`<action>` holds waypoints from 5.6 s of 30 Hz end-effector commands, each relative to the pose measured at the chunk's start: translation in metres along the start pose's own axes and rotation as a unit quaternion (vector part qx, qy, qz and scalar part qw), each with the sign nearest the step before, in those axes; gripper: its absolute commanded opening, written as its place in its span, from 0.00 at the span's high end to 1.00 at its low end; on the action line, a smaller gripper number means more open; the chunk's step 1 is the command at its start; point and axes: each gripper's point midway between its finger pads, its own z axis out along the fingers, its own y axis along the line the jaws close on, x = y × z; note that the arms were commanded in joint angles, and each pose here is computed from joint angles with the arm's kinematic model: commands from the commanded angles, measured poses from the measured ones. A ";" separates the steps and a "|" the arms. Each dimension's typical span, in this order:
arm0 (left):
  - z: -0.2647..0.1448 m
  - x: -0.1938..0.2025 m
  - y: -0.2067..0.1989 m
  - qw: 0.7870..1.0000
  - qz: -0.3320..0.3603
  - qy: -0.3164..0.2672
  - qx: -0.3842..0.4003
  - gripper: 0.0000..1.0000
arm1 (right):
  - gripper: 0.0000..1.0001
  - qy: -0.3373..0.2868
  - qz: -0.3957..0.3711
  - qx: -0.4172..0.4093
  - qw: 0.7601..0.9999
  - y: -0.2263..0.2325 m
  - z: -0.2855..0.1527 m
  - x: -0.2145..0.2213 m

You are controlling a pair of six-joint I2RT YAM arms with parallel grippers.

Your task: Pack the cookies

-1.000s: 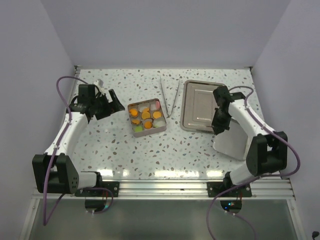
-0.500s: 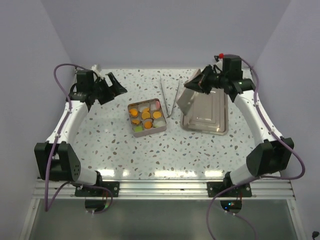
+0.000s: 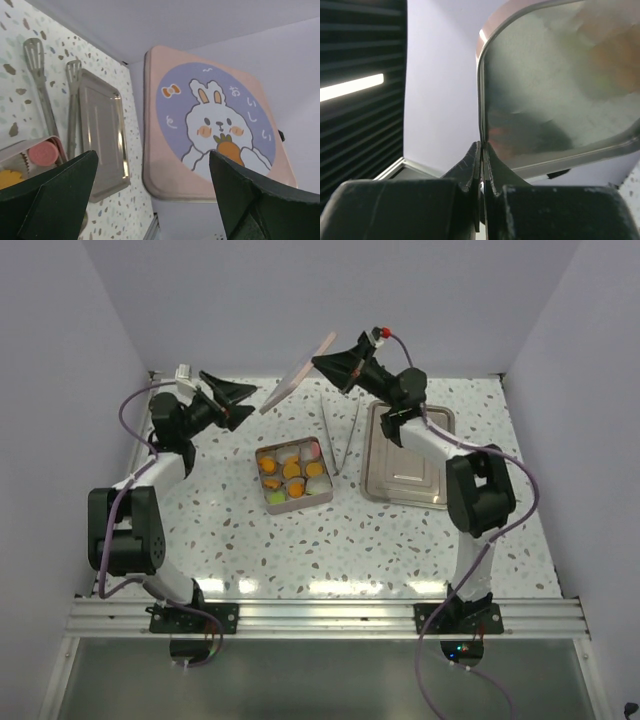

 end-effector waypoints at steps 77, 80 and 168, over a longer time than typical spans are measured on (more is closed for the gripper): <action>-0.083 0.045 0.035 0.990 0.069 0.024 -0.123 0.09 | 0.99 0.101 0.053 0.220 0.969 -0.106 -0.053 0.008; -0.084 0.048 0.044 0.988 0.073 0.034 -0.129 0.09 | 0.99 0.122 0.045 0.236 0.963 -0.119 -0.064 0.017; -0.052 0.102 0.157 0.970 0.061 0.140 -0.191 0.13 | 0.64 0.294 0.060 0.484 0.822 -0.282 -0.175 0.102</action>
